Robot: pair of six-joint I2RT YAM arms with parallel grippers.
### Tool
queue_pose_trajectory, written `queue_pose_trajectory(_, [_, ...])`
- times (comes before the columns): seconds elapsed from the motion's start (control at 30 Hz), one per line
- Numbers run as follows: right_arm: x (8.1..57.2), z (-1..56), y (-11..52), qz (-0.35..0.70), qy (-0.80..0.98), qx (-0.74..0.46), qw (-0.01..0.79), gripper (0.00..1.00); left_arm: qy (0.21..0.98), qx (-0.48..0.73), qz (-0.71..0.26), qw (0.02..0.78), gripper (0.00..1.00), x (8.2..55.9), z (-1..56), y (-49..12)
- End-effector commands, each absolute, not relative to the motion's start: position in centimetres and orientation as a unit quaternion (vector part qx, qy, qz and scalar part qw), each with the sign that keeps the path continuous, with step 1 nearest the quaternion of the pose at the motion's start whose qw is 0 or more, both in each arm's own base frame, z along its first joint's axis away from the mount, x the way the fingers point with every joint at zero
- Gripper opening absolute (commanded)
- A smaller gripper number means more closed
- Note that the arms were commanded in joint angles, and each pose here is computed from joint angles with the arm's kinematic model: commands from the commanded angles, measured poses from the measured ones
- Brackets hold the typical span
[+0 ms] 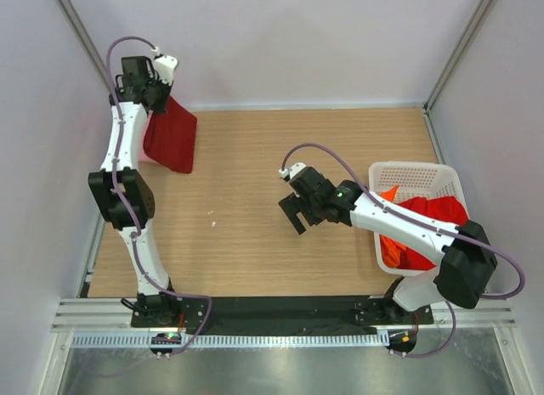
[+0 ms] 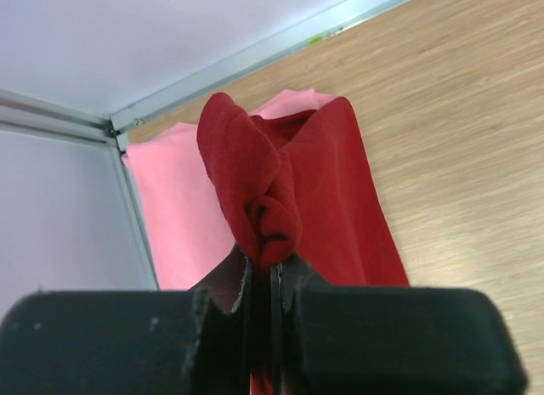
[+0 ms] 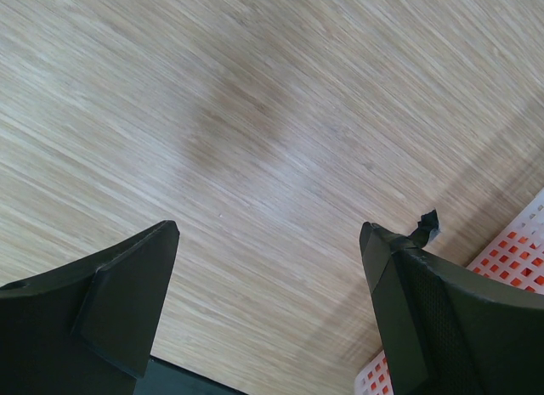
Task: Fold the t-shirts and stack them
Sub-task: Neatly place the folded tshirt to the corner
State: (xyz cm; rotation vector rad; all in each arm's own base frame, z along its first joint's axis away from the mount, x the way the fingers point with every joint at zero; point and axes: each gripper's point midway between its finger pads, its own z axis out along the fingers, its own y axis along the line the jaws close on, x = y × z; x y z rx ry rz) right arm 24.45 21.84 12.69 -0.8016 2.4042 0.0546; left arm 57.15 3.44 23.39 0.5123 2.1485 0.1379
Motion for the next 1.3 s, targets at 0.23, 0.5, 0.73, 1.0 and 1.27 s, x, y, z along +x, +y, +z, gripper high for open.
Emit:
queue_pose_trajectory(0.23, [25.6,13.2,22.9,0.027,0.903,-0.293,0.315,0.96,0.843,0.233,0.050,0.483,0.00,60.1,24.7,3.6])
queue_pose_trajectory(0.5, [26.1,12.8,23.2,0.020,0.903,-0.298,0.308,0.96,0.844,0.205,0.120,0.480,0.00,61.6,24.0,6.5])
queue_pose_trajectory(0.73, [26.6,12.5,24.0,0.020,0.902,-0.306,0.303,0.96,0.831,0.179,0.176,0.496,0.00,61.9,25.8,9.1])
queue_pose_trajectory(1.0, [27.1,12.5,24.5,0.019,0.904,-0.307,0.298,0.96,0.827,0.165,0.193,0.502,0.00,62.2,26.0,10.8])
queue_pose_trajectory(1.27, [27.3,11.9,24.9,0.021,0.905,-0.308,0.291,0.96,0.825,0.165,0.188,0.506,0.00,62.8,25.6,11.2])
